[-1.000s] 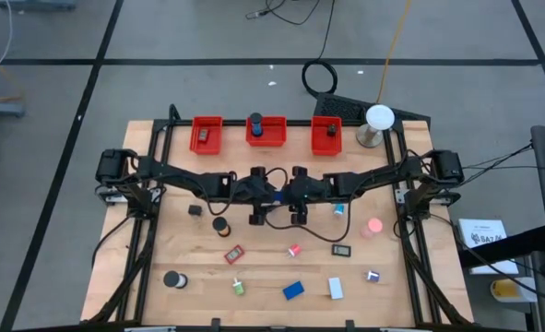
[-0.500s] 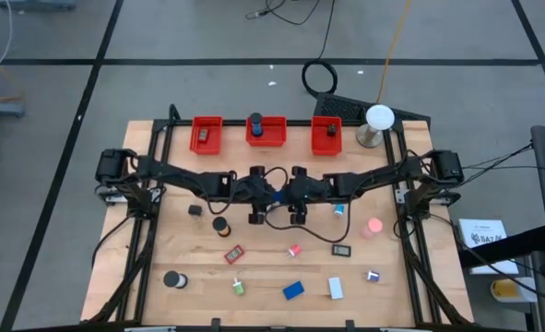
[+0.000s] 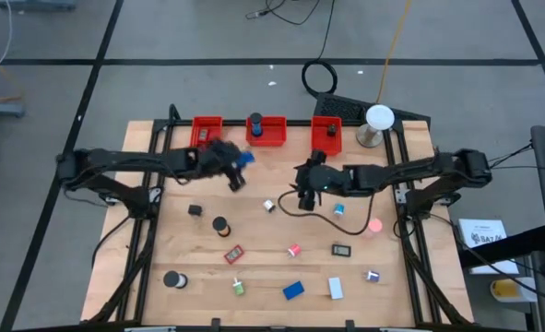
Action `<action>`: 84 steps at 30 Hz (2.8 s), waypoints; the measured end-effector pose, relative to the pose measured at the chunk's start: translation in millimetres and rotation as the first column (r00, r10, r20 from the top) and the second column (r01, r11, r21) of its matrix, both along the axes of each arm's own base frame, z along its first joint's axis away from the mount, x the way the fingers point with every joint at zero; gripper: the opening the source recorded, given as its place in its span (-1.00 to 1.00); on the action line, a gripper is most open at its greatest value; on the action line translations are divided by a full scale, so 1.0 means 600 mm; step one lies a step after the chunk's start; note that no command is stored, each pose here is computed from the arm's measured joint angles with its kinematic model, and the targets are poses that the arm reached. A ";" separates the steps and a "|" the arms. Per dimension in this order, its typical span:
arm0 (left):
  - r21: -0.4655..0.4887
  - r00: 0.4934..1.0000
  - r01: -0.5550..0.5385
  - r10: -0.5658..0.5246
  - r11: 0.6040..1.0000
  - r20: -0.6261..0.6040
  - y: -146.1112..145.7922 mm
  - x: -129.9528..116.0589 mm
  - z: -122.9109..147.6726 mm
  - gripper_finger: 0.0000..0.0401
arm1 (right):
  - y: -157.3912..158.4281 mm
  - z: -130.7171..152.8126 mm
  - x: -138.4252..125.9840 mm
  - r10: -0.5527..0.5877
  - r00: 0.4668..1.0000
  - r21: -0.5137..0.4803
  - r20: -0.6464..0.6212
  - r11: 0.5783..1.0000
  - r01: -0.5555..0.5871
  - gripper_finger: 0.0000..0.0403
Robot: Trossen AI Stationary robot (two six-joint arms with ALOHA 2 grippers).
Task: Pick & Place Office items
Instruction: Put the top left blue timer into the left orange basket, then adjust the left orange basket
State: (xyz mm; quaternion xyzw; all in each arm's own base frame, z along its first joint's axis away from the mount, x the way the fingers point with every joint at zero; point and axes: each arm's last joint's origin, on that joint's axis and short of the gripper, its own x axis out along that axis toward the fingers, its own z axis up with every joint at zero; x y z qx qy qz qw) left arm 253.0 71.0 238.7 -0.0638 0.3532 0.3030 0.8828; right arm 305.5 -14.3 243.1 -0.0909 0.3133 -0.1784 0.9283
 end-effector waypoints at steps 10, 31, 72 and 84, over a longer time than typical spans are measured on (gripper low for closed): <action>-0.118 0.840 -0.529 0.538 0.840 0.064 0.124 -0.112 -0.002 -0.20 | -0.015 -0.008 -0.030 -0.052 0.996 0.027 0.069 0.998 0.051 -0.33; -0.235 0.680 -0.718 0.733 0.655 -0.036 0.251 -0.109 -0.132 -0.20 | -0.015 -0.037 -0.042 -0.045 0.997 0.014 0.062 0.999 0.045 -0.83; -0.069 0.780 -0.618 0.600 0.783 -0.179 0.190 -0.139 -0.062 -0.20 | -0.015 -0.035 -0.041 -0.044 0.996 0.014 0.077 0.999 0.043 -0.83; -0.078 0.653 -0.754 0.731 0.652 -0.198 0.244 -0.205 -0.070 -0.97 | -0.015 -0.035 -0.040 -0.042 0.996 0.015 0.084 0.999 0.041 -0.83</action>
